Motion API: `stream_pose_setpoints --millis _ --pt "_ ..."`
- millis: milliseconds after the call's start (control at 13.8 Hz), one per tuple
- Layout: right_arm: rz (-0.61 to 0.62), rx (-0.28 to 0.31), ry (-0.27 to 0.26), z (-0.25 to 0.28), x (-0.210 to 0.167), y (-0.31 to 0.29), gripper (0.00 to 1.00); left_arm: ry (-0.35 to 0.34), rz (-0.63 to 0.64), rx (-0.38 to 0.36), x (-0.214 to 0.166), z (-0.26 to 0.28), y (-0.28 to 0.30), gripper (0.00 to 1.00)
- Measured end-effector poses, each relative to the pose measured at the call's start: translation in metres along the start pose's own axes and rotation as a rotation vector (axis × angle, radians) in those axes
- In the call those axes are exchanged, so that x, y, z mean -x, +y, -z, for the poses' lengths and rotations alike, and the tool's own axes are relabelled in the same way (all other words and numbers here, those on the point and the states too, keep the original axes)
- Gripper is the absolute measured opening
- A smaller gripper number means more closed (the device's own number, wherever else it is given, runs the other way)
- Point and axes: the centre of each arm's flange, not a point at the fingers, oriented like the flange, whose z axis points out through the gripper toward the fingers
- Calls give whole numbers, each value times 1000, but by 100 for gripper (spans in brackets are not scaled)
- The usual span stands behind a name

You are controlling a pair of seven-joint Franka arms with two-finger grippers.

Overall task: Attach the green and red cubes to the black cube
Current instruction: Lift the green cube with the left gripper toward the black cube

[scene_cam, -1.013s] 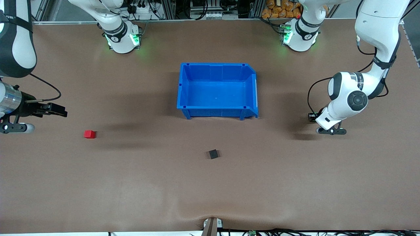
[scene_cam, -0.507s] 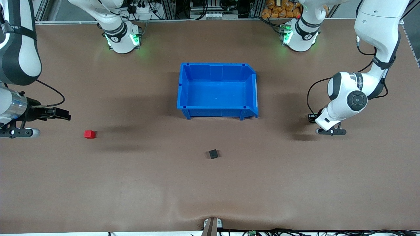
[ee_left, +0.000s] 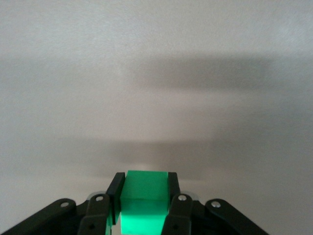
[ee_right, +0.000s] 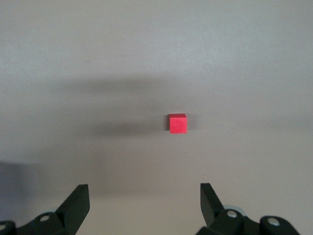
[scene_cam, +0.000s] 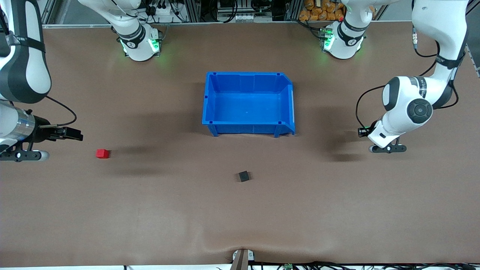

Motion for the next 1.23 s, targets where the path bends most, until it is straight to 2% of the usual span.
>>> stream_pose_setpoints --millis 434,796,1230 --pt "-6 -1 -13 -24 -11 5 100 1 194 136 -32 65 11 40" --pt "-28 -4 -12 -43 -19 20 100 -15 403 150 -62 109 55 40" --pt "-38 -6 -23 -67 -28 28 100 -63 715 216 -85 115 140 40"
